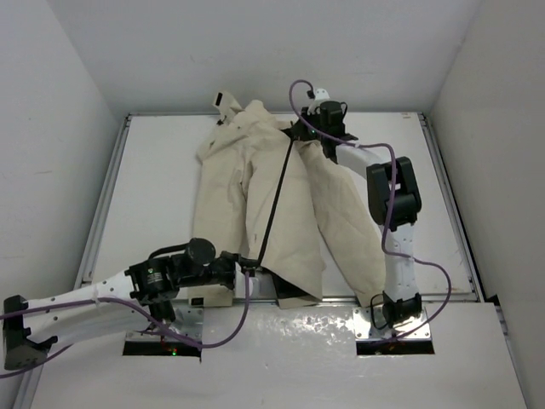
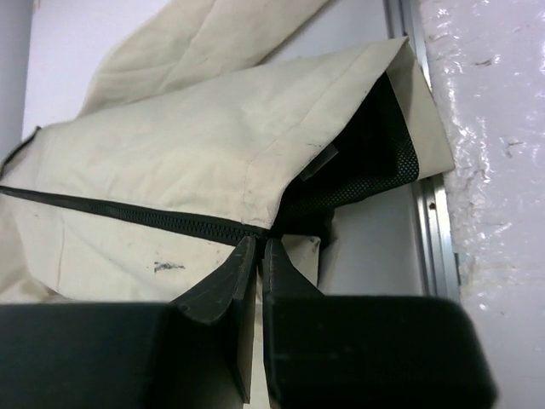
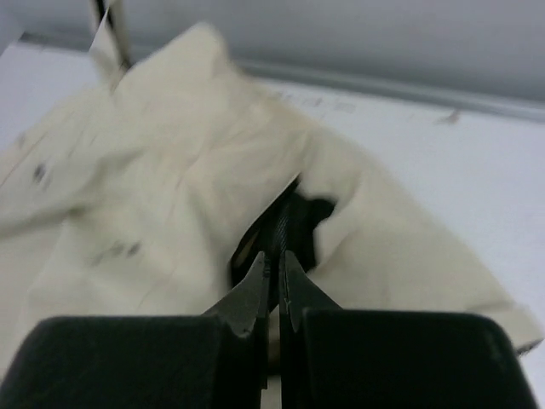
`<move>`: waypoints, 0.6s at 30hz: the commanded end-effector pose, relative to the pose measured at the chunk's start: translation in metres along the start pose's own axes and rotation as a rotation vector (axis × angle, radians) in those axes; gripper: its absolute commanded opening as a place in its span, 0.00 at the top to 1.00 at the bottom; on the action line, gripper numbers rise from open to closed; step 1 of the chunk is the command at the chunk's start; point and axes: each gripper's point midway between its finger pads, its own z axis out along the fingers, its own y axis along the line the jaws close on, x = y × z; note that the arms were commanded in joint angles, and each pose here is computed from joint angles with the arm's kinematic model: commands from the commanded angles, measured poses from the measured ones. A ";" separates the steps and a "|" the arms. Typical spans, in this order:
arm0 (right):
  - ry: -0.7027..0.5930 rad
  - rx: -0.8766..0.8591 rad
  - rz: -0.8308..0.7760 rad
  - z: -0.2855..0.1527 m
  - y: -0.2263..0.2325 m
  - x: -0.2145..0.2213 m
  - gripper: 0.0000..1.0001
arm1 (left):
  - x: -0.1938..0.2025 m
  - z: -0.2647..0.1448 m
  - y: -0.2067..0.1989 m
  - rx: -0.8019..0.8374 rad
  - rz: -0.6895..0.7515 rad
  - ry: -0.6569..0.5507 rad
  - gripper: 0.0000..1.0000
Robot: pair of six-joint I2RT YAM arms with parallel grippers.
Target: Zip up the jacket
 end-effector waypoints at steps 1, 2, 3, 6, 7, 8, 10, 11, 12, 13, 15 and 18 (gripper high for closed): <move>-0.267 0.254 -0.014 0.000 -0.080 -0.108 1.00 | -0.013 -0.014 -0.022 0.106 -0.085 -0.035 1.00; -0.286 0.259 -0.018 0.003 -0.085 -0.117 1.00 | -0.013 -0.016 -0.022 0.101 -0.098 -0.034 1.00; -0.303 0.261 -0.023 0.006 -0.090 -0.126 1.00 | -0.011 -0.017 -0.022 0.098 -0.105 -0.025 1.00; -0.381 0.302 -0.046 0.014 -0.110 -0.156 1.00 | -0.009 -0.020 -0.022 0.094 -0.121 -0.012 1.00; -0.415 0.322 -0.048 0.014 -0.120 -0.166 1.00 | -0.008 -0.023 -0.022 0.095 -0.125 -0.001 1.00; -0.432 0.330 -0.042 0.012 -0.124 -0.171 1.00 | -0.007 -0.025 -0.022 0.096 -0.126 0.011 1.00; -0.461 0.301 -0.019 0.007 -0.126 -0.177 1.00 | -0.006 -0.030 -0.020 0.095 -0.106 0.025 1.00; -0.462 0.278 -0.014 0.006 -0.122 -0.176 1.00 | -0.004 -0.032 -0.017 0.079 -0.096 0.039 1.00; -0.440 0.234 -0.013 0.009 -0.117 -0.163 1.00 | -0.003 -0.032 -0.015 0.073 -0.068 0.037 1.00; -0.436 0.154 -0.022 0.004 -0.098 -0.168 1.00 | -0.006 -0.031 -0.013 0.068 -0.050 0.021 1.00; -0.394 0.045 0.055 0.006 -0.079 -0.144 1.00 | -0.004 -0.027 -0.015 0.078 -0.021 0.015 1.00; -0.282 -0.087 0.091 0.003 -0.040 -0.112 0.65 | 0.005 -0.027 -0.024 0.124 0.008 0.051 1.00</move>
